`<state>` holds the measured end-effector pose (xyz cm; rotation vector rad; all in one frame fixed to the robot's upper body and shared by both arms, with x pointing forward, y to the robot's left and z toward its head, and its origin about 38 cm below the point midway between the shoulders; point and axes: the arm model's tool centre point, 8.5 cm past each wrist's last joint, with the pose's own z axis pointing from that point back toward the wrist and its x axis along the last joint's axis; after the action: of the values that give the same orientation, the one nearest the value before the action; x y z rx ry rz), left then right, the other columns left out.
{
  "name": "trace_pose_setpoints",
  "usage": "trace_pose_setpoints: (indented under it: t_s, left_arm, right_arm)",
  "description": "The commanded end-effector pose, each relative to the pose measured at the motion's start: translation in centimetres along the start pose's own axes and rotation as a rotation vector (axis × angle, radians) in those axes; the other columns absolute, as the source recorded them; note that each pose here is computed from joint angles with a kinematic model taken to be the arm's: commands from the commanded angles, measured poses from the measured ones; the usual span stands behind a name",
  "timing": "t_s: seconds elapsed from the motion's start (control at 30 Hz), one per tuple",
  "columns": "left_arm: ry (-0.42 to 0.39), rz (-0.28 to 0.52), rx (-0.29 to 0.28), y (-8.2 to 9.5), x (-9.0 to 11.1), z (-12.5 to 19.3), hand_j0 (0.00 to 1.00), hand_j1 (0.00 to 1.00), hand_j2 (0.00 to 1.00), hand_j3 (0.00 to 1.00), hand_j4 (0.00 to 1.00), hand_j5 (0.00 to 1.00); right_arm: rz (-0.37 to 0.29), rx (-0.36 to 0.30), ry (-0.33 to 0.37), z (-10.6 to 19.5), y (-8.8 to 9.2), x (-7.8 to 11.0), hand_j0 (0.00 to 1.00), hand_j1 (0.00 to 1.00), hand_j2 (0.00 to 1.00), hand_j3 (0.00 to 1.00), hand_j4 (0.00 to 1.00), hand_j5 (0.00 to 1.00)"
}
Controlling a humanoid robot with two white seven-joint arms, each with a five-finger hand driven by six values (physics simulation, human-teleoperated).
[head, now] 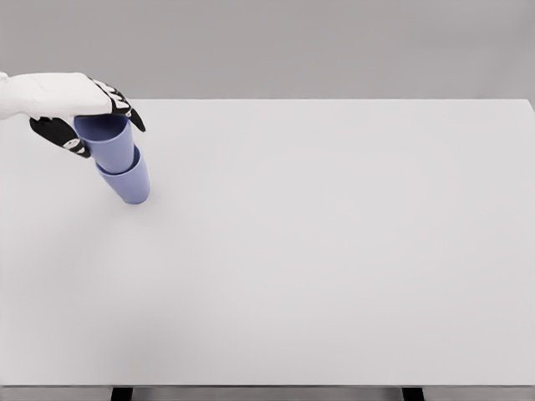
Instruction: Place the right cup on the left cup with left arm
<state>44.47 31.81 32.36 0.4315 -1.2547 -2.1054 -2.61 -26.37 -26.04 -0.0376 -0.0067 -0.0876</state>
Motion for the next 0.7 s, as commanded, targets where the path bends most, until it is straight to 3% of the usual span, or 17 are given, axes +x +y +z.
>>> trace_pose_setpoints:
  t_s: [0.0, 0.1, 0.47, 0.57, 0.67]
  left_arm:
    - [0.003, 0.002, 0.005, 0.15, -0.04, 0.1, 0.81, 0.81, 0.81, 0.81, 0.81, 0.81]
    - [0.001, 0.003, 0.004, 0.11, 0.0, 0.02, 0.87, 0.87, 0.87, 0.87, 0.87, 0.87]
    - [-0.002, 0.002, 0.004, 0.16, 0.05, -0.15, 0.91, 0.91, 0.91, 0.91, 0.91, 0.91]
    - [-0.002, 0.008, 0.01, 0.25, -0.01, -0.02, 0.99, 0.99, 0.99, 0.99, 0.99, 0.99]
    - [-0.01, 0.001, 0.022, 0.62, 0.07, 0.44, 1.0, 1.0, 1.0, 1.0, 1.0, 1.0]
  right_arm:
    - [0.0, 0.0, 0.0, 0.0, 0.0, 0.0, 1.0, 1.0, 1.0, 1.0, 1.0, 1.0]
    - [0.0, 0.0, 0.002, 0.0, 0.0, -0.1, 1.0, 1.0, 1.0, 1.0, 1.0, 1.0]
    - [0.0, 0.0, 0.0, 0.0, 0.0, 0.0, 1.0, 1.0, 1.0, 1.0, 1.0, 1.0]
    - [0.0, 0.0, 0.0, 0.0, 0.0, 0.0, 1.0, 1.0, 1.0, 1.0, 1.0, 1.0]
    - [0.0, 0.0, 0.002, 0.0, 0.0, -0.1, 1.0, 1.0, 1.0, 1.0, 1.0, 1.0]
